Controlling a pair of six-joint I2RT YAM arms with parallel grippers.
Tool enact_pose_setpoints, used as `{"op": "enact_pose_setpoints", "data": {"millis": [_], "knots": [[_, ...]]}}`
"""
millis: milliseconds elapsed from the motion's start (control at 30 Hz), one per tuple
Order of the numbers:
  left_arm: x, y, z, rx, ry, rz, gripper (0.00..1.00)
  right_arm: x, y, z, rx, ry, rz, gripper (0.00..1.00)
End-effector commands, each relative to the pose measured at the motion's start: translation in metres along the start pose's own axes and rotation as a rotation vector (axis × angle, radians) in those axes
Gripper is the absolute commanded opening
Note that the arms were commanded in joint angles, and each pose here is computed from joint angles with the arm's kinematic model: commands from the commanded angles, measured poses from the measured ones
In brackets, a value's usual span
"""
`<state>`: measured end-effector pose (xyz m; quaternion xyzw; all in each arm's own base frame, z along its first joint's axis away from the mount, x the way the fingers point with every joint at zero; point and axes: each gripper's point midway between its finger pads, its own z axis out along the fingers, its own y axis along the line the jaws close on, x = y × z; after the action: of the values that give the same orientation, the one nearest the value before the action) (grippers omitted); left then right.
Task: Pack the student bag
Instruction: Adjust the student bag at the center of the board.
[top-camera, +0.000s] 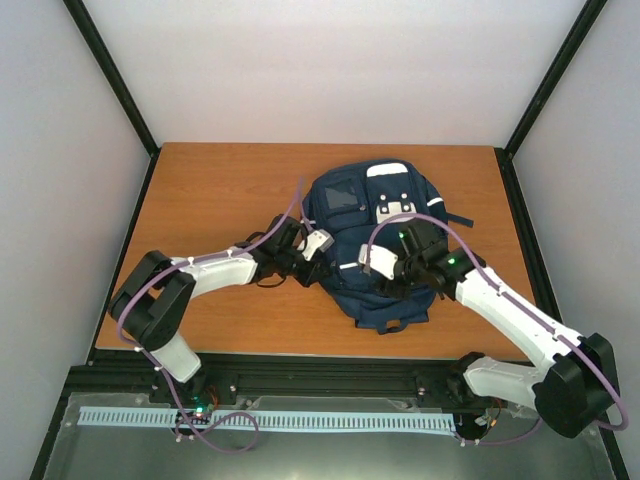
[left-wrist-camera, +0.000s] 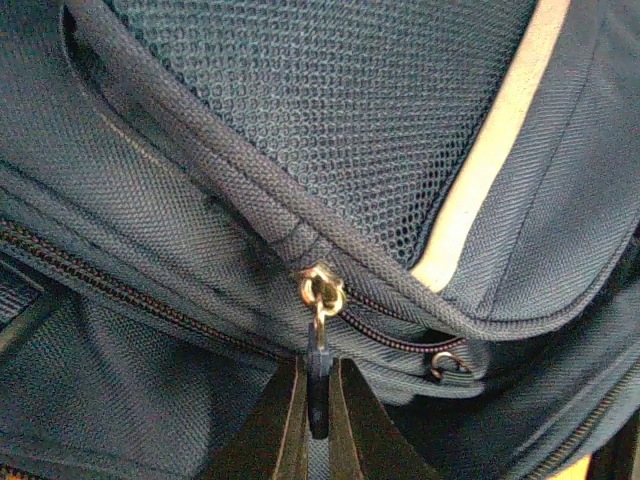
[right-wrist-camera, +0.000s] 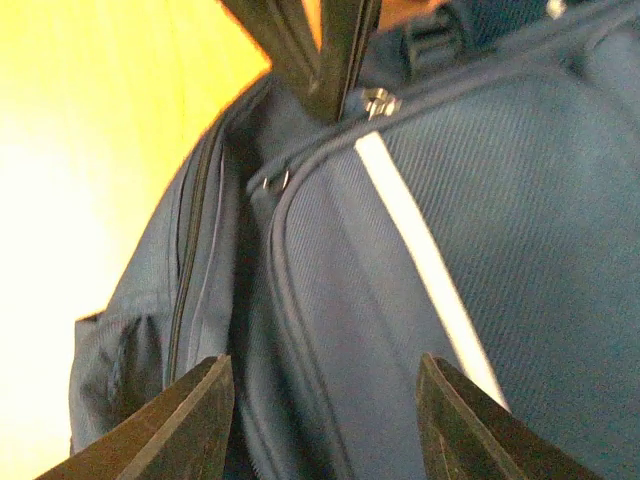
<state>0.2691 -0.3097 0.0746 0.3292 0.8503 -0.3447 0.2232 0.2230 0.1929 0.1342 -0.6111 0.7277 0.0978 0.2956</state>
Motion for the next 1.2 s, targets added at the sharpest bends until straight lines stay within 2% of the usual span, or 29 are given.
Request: {"op": "enact_pose_setpoints", "data": {"millis": [0, 233, 533, 867, 1167], "knots": [[-0.017, -0.017, -0.016, 0.018, -0.058, 0.009, 0.01, -0.037, -0.008, -0.012, -0.054, -0.126, 0.064, 0.51], [-0.012, -0.021, -0.014, -0.01, -0.015, -0.022, 0.01, -0.049, -0.048, 0.032, -0.055, -0.083, 0.207, 0.46], [0.008, -0.024, -0.005, -0.036, 0.025, -0.055, 0.01, -0.034, -0.077, 0.09, -0.054, 0.053, 0.374, 0.4], [0.031, -0.055, 0.016, -0.036, 0.103, 0.008, 0.01, -0.017, -0.077, 0.111, -0.062, 0.124, 0.43, 0.37], [0.031, -0.098, 0.026, -0.011, 0.149, 0.112, 0.02, -0.012, -0.073, 0.117, -0.087, 0.139, 0.445, 0.34]]}}
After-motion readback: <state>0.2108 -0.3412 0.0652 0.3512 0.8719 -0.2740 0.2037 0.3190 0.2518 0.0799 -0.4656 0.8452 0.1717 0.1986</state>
